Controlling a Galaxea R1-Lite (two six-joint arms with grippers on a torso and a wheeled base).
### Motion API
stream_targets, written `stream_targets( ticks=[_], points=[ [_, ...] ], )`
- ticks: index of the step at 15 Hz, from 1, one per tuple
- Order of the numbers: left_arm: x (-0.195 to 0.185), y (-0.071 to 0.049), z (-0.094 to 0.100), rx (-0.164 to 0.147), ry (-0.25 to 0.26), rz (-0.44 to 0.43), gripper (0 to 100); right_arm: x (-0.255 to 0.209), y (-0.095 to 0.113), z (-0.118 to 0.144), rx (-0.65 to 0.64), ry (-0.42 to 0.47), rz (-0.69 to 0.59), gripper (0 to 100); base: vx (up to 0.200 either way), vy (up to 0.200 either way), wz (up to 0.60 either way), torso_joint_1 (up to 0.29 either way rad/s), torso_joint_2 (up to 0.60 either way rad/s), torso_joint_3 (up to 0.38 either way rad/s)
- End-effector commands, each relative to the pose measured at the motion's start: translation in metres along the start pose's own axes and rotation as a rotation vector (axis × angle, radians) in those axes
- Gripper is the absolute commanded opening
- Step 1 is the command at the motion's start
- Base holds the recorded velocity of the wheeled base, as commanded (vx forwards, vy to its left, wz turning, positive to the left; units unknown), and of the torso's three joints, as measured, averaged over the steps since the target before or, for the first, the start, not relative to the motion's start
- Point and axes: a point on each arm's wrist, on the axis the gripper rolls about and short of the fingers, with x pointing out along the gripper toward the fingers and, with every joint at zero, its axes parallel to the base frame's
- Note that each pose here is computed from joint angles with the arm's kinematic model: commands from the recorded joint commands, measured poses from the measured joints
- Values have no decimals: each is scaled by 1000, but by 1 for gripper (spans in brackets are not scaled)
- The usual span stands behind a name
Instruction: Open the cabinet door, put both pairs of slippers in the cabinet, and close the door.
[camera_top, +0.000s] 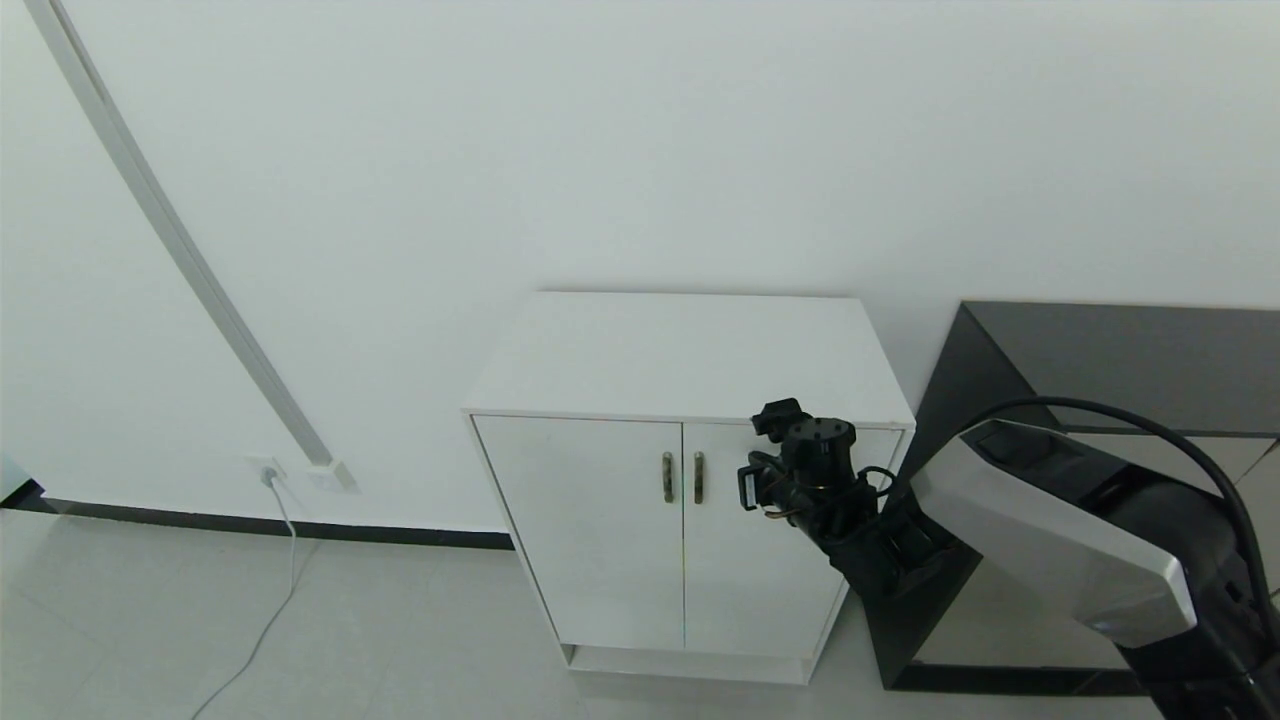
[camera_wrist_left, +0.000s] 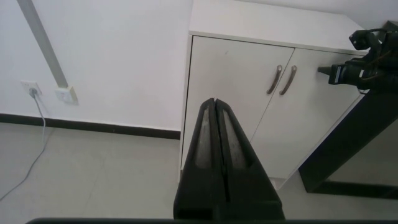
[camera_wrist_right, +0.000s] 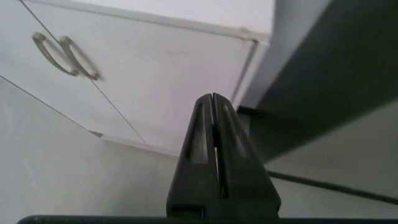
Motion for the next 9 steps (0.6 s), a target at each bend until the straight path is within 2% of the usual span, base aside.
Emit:
stream_targets(
  ticks=[1, 4, 9],
  points=[
    [0, 0, 0, 0, 0, 1, 0, -3, 0, 2, 2, -3, -2, 0, 0, 0, 0, 0, 0, 0],
    [0, 0, 0, -2, 0, 1, 0, -22, -4, 13, 4, 2, -12, 0, 0, 0, 0, 0, 0, 0],
    [0, 0, 0, 1, 0, 1, 0, -84, -25, 27, 8, -13, -31, 0, 0, 0, 0, 0, 0, 0]
  ],
)
